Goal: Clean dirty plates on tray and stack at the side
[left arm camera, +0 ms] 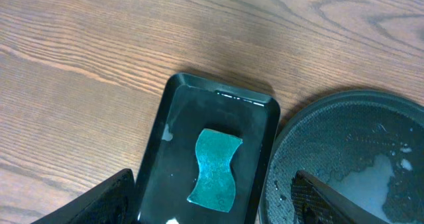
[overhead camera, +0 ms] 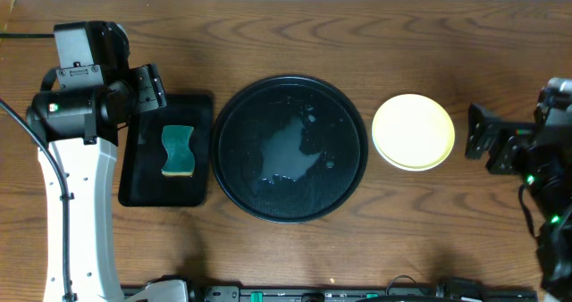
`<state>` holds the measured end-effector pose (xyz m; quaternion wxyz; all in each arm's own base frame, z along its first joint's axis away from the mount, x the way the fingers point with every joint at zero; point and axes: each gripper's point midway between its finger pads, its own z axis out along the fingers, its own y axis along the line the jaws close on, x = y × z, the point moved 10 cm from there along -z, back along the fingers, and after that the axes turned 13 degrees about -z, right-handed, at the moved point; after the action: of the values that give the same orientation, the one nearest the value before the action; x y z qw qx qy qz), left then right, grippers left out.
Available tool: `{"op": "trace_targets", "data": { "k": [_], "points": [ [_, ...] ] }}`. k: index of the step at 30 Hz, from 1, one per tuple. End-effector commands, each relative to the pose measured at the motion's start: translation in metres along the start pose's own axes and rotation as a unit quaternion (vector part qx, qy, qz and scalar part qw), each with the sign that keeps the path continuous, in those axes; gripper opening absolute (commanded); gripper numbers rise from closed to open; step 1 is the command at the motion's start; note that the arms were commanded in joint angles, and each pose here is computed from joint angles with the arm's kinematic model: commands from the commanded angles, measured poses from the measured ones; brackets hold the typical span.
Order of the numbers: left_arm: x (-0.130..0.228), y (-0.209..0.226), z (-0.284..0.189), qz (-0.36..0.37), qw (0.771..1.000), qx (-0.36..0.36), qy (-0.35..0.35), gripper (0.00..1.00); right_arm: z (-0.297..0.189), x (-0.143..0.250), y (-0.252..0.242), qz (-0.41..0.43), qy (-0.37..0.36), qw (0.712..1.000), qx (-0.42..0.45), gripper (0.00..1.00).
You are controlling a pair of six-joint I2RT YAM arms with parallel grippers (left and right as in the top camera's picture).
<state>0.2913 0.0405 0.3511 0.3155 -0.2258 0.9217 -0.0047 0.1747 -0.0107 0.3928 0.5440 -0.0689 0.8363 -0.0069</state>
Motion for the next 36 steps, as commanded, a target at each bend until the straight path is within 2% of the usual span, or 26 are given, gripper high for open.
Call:
{"op": "trace_targets", "data": {
  "k": [1,10,17,26,36],
  "points": [
    [-0.001,0.002,0.000,0.003,1.000,-0.006,-0.001,0.76,0.000,0.028,0.008,-0.031,-0.029,0.999,0.001,0.99],
    [-0.001,0.002,0.000,0.003,1.000,-0.005,-0.001,0.76,0.031,0.121,0.024,-0.053,-0.135,0.989,0.004,0.99],
    [-0.001,0.002,0.000,0.003,1.000,-0.006,-0.001,0.76,0.051,0.179,0.039,-0.063,-0.162,0.985,-0.007,0.99],
    [-0.001,0.002,0.000,0.003,1.000,-0.005,-0.001,0.76,0.066,0.215,0.043,-0.053,-0.166,0.985,-0.005,0.99],
    [-0.001,0.002,0.000,0.003,1.000,-0.005,-0.001,0.76,0.068,0.215,0.043,-0.052,-0.180,0.982,-0.001,0.99]
  ]
}}
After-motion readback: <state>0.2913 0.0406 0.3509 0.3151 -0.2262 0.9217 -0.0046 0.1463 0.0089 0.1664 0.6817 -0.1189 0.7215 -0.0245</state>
